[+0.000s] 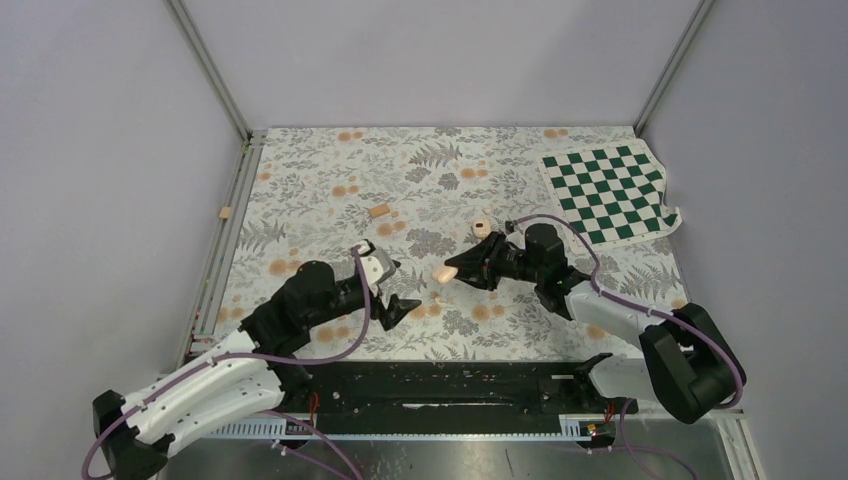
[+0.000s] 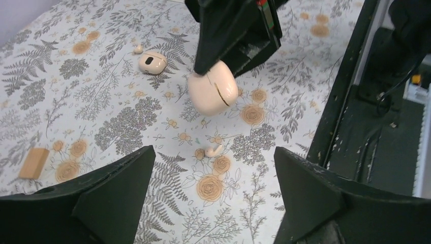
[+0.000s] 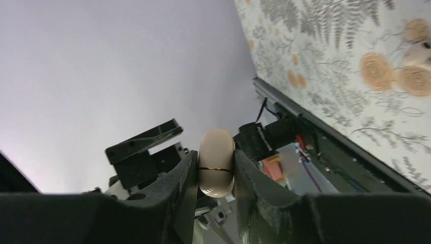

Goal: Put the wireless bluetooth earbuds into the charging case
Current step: Pass from the right arm to the left

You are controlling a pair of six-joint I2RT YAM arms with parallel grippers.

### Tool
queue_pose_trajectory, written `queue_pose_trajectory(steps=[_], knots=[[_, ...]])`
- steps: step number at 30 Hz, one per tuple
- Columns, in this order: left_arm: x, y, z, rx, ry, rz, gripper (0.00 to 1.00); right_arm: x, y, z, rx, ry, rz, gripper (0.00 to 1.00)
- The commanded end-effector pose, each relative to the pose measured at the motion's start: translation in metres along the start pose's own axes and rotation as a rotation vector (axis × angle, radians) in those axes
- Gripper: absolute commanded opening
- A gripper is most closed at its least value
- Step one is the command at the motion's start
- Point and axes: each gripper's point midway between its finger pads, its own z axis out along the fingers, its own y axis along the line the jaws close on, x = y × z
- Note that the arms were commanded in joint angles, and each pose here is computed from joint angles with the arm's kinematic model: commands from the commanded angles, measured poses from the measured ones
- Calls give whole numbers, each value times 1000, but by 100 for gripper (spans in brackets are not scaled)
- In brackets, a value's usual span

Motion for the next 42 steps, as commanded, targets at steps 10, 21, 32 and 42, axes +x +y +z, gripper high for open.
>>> queue_pose_trajectory(steps=[10, 21, 32, 42], knots=[[-19, -1, 24, -21, -40, 261, 74, 25, 52, -4, -176, 206, 88, 0], [-29, 13, 30, -117, -78, 315, 66, 38, 37, 1, -62, 226, 117, 0], [-27, -3, 37, -14, -41, 364, 62, 46, 39, 7, -93, 259, 217, 0], [-26, -8, 42, 13, -28, 372, 42, 45, 33, 9, -87, 265, 270, 0]])
